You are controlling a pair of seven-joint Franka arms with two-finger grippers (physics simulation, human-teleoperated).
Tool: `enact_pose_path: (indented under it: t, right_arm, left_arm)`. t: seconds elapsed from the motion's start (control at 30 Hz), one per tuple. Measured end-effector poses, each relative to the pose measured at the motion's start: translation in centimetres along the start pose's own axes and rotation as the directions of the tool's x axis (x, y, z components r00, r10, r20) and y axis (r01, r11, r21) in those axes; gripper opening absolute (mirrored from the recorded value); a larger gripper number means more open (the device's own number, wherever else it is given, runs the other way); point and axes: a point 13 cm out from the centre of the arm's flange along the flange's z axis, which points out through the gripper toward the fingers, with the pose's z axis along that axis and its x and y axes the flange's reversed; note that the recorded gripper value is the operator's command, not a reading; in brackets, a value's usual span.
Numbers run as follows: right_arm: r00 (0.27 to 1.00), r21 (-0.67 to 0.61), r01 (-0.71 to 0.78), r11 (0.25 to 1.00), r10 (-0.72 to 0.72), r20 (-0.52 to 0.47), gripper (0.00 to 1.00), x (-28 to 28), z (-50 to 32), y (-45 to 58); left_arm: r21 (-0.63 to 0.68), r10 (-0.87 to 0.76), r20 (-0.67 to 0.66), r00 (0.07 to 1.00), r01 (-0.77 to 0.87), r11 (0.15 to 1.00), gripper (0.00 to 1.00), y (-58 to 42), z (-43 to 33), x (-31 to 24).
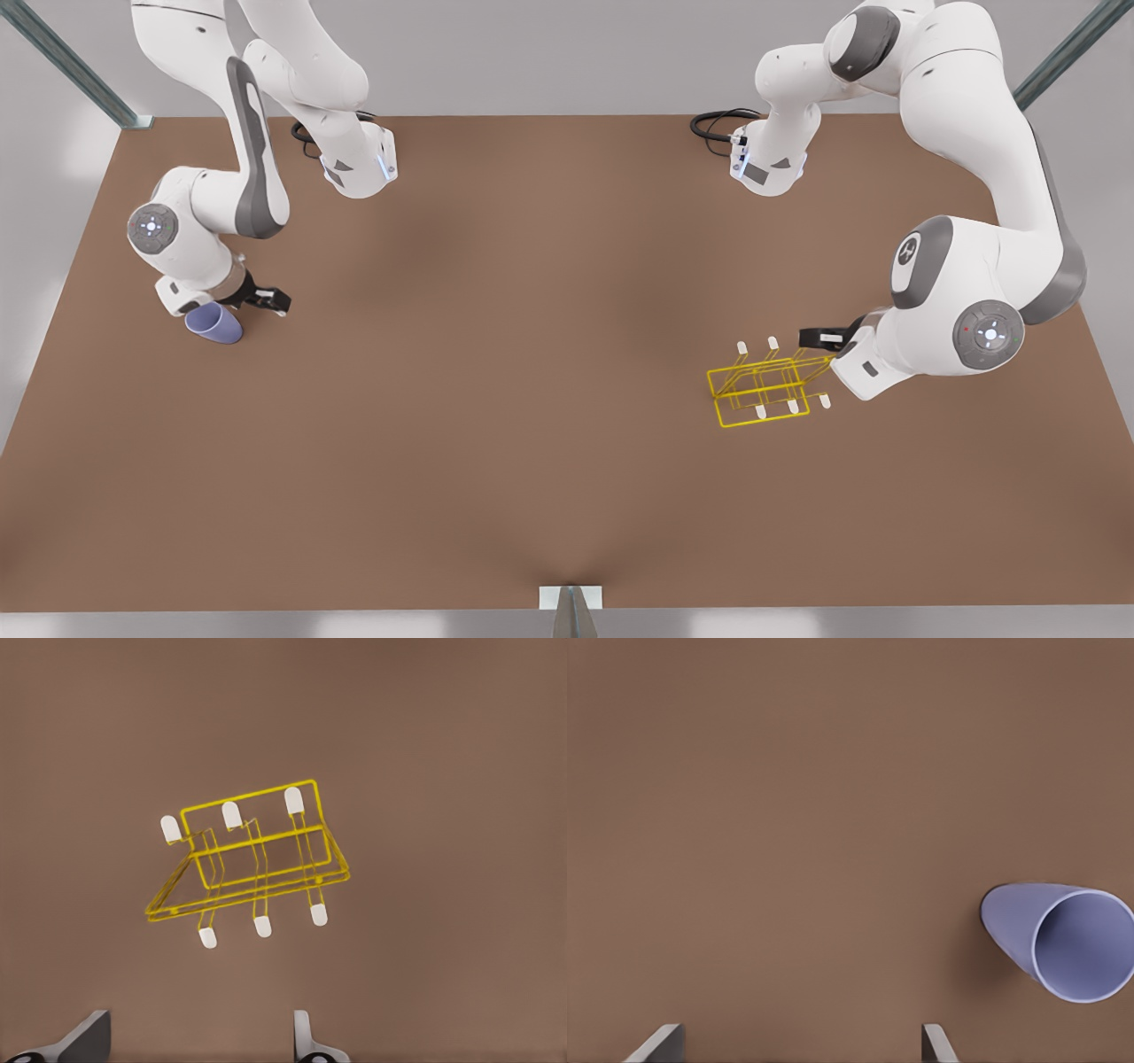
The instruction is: Place the cup on the cup holder
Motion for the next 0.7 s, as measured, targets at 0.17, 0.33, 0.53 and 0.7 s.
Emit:
enact_pose_path:
  t: [0.17, 0.33, 0.53, 0.7]
  right_arm:
    - [0.998, 0.001, -0.058, 0.998, 0.058, 0.011, 1.00, -0.5, 1.4, -4.8]
    - [0.996, 0.007, -0.086, 0.996, 0.086, 0.011, 1.00, -0.1, 3.0, -8.6]
    - [0.999, 0.029, -0.023, 0.999, 0.022, 0.035, 1.00, -0.8, 4.0, -9.8]
    - [0.998, 0.031, 0.024, 0.999, -0.026, 0.065, 1.00, -1.8, 4.6, -10.2]
  left_arm:
    - [-0.002, 0.000, -0.006, 1.000, 0.000, 1.000, 1.00, -0.2, 0.2, 0.1]
    - [-0.003, -0.003, -0.007, 1.000, 0.003, 1.000, 1.00, -0.1, 0.2, 0.1]
    - [-0.005, -0.002, -0.007, 1.000, 0.002, 1.000, 1.00, -0.3, 0.2, 0.1]
    - [-0.005, -0.001, -0.008, 1.000, 0.001, 1.000, 1.00, -0.4, 0.2, 0.1]
